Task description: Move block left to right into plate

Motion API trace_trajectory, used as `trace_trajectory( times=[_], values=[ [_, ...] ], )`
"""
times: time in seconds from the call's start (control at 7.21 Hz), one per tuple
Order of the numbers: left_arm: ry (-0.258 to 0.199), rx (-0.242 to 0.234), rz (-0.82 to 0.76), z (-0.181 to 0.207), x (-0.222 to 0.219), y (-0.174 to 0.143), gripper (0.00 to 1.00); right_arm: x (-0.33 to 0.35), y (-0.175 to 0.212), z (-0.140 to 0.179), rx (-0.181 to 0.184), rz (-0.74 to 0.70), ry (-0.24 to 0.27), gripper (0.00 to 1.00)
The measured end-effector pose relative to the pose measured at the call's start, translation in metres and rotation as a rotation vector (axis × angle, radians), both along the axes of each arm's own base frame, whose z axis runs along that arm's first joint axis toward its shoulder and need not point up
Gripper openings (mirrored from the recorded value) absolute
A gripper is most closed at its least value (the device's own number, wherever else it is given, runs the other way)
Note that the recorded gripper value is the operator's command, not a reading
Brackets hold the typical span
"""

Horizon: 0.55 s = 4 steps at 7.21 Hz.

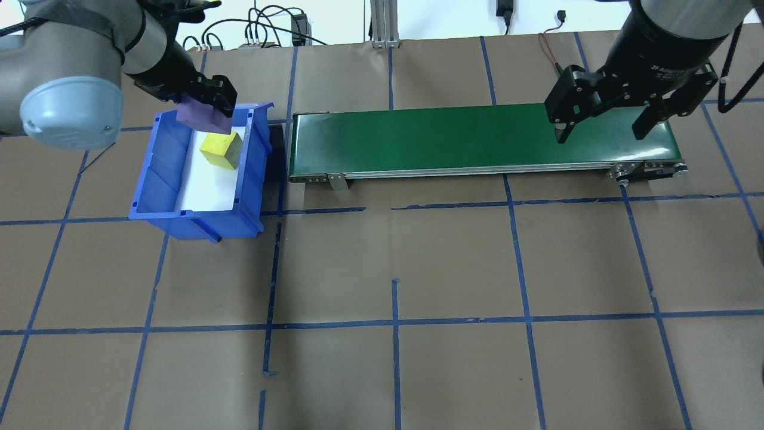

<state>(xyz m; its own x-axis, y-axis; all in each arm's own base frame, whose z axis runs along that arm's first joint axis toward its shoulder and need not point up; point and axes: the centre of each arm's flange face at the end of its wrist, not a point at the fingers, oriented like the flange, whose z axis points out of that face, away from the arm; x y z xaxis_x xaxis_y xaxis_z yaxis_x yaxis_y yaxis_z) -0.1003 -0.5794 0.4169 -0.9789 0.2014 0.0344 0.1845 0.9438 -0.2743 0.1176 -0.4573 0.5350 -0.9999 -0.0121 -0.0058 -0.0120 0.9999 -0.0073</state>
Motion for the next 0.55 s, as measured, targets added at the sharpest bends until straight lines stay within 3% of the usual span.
trace_trajectory(
  times=[0.14, 0.42, 0.55],
  values=[
    [0.038, -0.011, 0.011, -0.015, -0.025, -0.006, 0.48, 0.000, 0.000, 0.000, 0.000, 0.000, 0.000, 1.00],
    [0.083, 0.020, 0.061, -0.078, -0.067, -0.025, 0.50, 0.000, 0.000, 0.000, 0.000, -0.001, 0.000, 1.00],
    [0.096, 0.025, 0.079, -0.105, -0.083, -0.032, 0.76, 0.000, 0.000, 0.000, 0.000, -0.002, 0.000, 1.00]
  ],
)
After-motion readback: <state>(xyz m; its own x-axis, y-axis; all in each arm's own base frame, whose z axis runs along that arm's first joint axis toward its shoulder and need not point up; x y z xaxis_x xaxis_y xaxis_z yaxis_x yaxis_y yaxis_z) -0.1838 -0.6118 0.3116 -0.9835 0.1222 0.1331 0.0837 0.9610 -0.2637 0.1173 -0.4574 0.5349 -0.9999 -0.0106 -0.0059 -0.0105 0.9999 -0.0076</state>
